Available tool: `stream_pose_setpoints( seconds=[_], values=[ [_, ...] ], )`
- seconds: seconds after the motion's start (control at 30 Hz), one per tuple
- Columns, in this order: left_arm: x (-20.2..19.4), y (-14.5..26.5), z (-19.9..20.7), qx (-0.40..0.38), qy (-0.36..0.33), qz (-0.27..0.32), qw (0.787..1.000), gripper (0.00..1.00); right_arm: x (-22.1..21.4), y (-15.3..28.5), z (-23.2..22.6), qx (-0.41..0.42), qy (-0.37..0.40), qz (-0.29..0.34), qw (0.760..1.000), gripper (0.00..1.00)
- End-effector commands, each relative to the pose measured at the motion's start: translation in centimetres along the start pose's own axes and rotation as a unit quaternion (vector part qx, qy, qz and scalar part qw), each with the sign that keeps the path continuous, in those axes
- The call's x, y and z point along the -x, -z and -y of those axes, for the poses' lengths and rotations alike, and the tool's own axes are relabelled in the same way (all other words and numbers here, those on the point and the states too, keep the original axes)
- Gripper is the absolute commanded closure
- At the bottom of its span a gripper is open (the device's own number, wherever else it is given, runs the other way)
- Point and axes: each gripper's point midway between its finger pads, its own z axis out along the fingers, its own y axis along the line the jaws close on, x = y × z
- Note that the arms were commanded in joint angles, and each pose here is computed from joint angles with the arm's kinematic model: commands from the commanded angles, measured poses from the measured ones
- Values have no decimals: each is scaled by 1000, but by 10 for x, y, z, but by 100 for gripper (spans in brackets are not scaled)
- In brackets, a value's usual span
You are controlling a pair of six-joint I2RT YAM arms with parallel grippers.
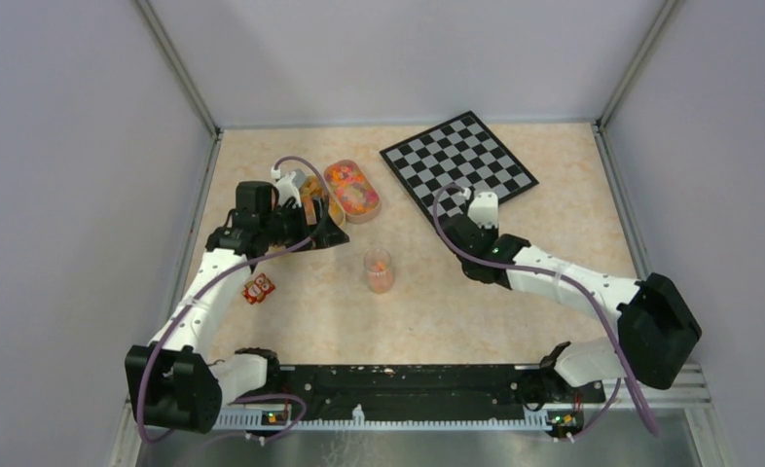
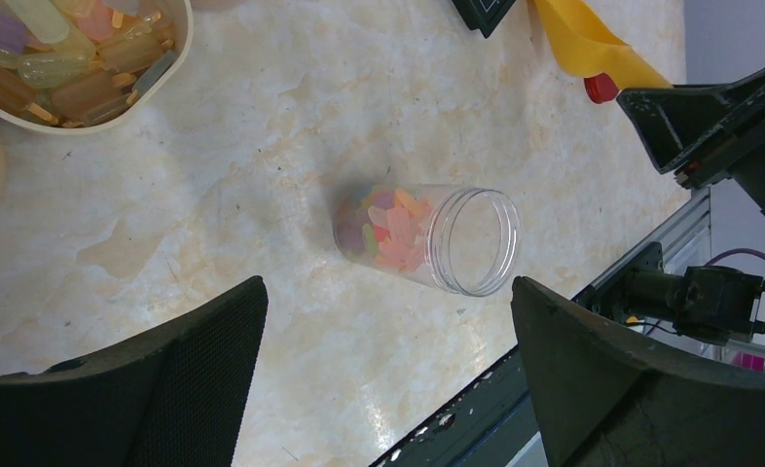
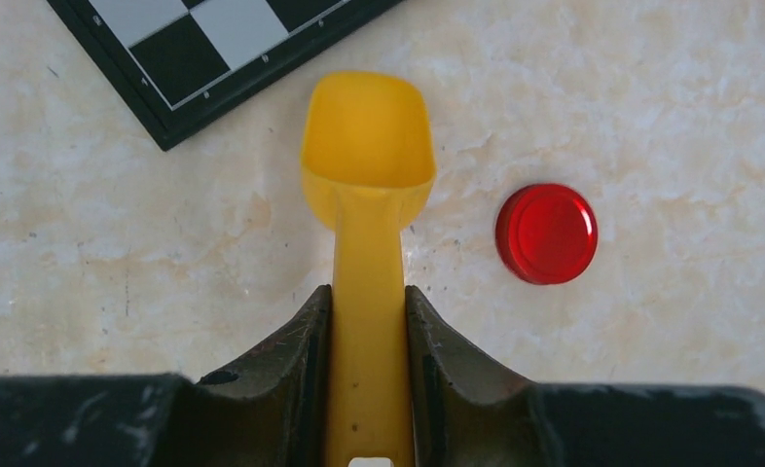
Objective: Pack the candies
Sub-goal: Place the spatula at the center of the board.
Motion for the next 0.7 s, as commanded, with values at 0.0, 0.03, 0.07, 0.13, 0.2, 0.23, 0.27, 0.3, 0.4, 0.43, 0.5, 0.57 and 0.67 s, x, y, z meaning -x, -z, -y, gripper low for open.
stream_pose_setpoints(
  seconds=[0.0,0.03,0.07,0.13,0.2,0.23,0.27,0.3,0.4,0.43,0.5,0.57,0.67],
  values=[
    [7,4,12,-22,-17,18,999,1,-37,-4,-13,29,-30,-47,998,78],
    [8,5,12,-23,-18,18,999,1,-41,-4,-14,31,-33,-49,998,77],
    [9,5,12,-22,-20,18,999,1,-45,-4,-16,34,-35,-52,997,75],
    [12,6,12,-17,-22,20,999,1,-53,-4,-19,40,-39,-60,997,74],
    [16,7,14,-17,-23,21,999,1,-61,-4,-22,40,-42,-65,996,72],
    [17,8,15,-18,-22,22,999,1,-63,-4,-23,40,-43,-67,996,71],
    [18,9,17,-19,-22,23,999,1,-66,-5,-22,37,-44,-68,996,67],
    [18,10,17,-19,-22,25,999,1,-68,-5,-21,35,-45,-70,996,64],
    [18,12,17,-14,-25,27,999,1,-65,-2,-19,35,-50,-69,996,56],
    [18,13,17,-12,-26,28,999,1,-60,1,-19,39,-53,-66,996,53],
    [17,14,16,-9,-27,28,999,1,-45,11,-22,59,-63,-56,995,39],
    [17,14,15,-7,-26,29,999,1,-27,23,-21,77,-67,-43,994,24],
    [18,13,13,-4,-27,34,999,1,-3,30,-6,85,-80,-31,993,21]
  ],
)
